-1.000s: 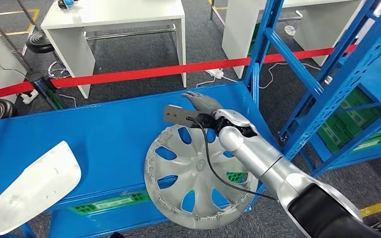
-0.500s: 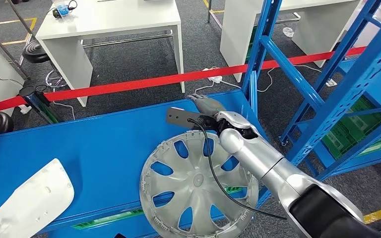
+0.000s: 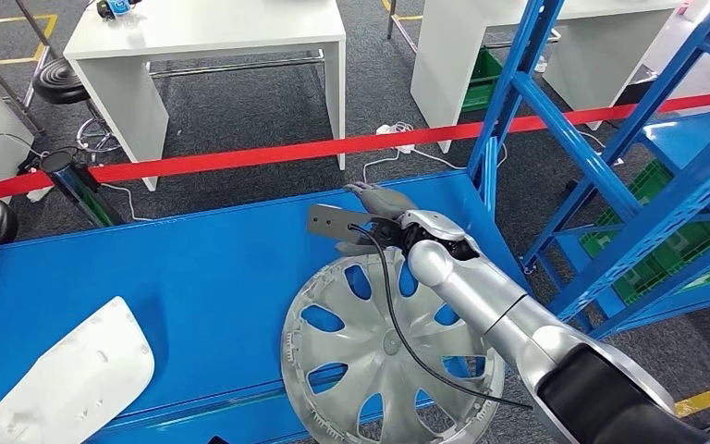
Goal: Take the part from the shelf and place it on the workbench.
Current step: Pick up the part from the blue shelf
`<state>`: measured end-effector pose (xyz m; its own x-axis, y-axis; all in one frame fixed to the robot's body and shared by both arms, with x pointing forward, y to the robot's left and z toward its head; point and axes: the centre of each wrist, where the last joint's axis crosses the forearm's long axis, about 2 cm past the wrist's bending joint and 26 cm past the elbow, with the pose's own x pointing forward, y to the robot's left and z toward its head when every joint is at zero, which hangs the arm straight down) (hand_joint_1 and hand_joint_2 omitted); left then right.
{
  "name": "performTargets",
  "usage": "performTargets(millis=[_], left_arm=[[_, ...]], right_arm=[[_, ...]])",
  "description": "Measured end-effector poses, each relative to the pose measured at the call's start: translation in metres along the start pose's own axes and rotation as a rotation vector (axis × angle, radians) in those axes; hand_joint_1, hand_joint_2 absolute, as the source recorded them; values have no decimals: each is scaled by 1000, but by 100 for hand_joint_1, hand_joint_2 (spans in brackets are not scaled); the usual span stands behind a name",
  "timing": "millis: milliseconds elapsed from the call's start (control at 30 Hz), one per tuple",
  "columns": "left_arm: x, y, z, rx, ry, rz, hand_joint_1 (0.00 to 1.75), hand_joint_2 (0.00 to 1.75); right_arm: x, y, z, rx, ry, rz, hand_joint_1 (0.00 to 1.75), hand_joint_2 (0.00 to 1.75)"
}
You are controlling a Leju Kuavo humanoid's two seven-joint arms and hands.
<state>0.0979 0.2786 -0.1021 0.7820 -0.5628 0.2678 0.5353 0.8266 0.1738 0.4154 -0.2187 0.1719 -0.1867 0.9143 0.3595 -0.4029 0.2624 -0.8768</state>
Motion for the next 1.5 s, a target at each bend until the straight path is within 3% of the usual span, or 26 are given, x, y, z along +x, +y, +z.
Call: performTargets(millis=[1100, 1500], left_arm=[[1, 1, 0, 1, -10, 0, 0, 0], [3, 2, 0, 5, -11, 4, 0, 0]], right_arm=[[1, 4, -1, 118, -36, -23, 0, 175], [-12, 33, -2, 250, 13, 21, 0, 175]])
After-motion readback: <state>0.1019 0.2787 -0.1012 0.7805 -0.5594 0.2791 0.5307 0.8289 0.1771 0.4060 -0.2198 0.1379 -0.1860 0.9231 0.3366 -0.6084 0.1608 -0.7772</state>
